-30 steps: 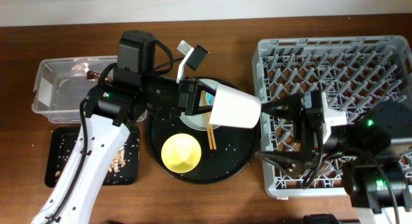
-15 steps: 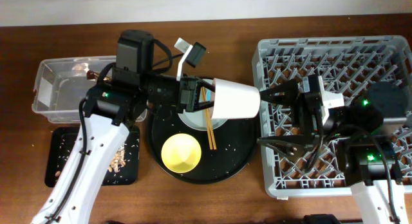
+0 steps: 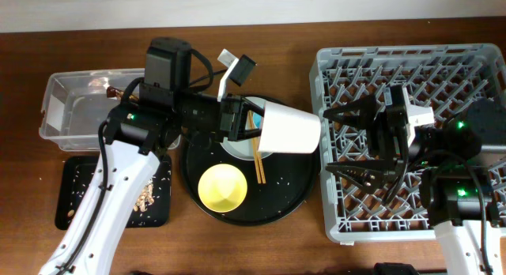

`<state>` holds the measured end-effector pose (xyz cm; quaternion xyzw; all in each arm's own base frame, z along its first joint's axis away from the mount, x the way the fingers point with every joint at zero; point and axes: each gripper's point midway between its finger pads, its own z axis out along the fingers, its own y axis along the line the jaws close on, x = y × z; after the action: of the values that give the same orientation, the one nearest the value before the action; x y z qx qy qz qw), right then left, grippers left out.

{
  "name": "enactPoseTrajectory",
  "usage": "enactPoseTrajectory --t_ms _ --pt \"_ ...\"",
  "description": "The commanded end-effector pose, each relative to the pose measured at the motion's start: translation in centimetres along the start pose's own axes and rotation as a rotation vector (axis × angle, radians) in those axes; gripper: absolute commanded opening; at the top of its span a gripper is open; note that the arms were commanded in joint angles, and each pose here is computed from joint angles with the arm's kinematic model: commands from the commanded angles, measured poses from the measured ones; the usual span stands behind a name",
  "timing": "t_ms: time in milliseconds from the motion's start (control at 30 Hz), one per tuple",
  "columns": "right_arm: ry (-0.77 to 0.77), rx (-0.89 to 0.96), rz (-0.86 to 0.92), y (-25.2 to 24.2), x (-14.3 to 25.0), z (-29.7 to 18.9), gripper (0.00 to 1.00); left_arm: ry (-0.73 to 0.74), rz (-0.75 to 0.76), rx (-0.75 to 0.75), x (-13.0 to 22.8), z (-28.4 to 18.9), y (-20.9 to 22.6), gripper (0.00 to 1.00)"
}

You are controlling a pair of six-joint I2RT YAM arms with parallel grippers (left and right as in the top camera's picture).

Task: Sort waste into correct bins and load items into the dishwasher rack

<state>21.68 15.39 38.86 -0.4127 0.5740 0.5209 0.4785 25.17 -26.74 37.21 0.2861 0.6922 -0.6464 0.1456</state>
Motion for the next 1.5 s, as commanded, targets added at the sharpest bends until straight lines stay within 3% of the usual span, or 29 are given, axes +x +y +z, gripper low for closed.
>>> enactPoseTrajectory --t_ms 0,567,767,1000,1233,1467 --pt "0.007 -0.035 -0.013 0.8 -0.4 0.4 0.98 0.016 0.042 0.025 0.2 0.5 -1.1 0.00" --pt "0.028 -0.159 -0.038 1.1 0.4 3.4 1.00 0.041 0.057 0.005 0.8 2.1 -1.1 0.00" --pt "0.025 -0.168 -0.070 1.4 0.0 3.5 0.93 0.041 0.057 0.005 0.8 2.1 -1.1 0.00" --pt "0.027 -0.174 -0.064 1.5 0.1 3.6 0.92 0.041 0.057 0.004 0.8 2.1 -1.1 0.00" --pt "0.031 -0.198 -0.065 2.0 0.2 4.1 0.73 0.042 0.056 0.005 0.8 2.1 -1.2 0.00" --pt "0.031 -0.197 -0.065 2.0 0.2 4.1 0.68 0.040 0.056 0.000 0.8 2.1 -1.1 0.02"
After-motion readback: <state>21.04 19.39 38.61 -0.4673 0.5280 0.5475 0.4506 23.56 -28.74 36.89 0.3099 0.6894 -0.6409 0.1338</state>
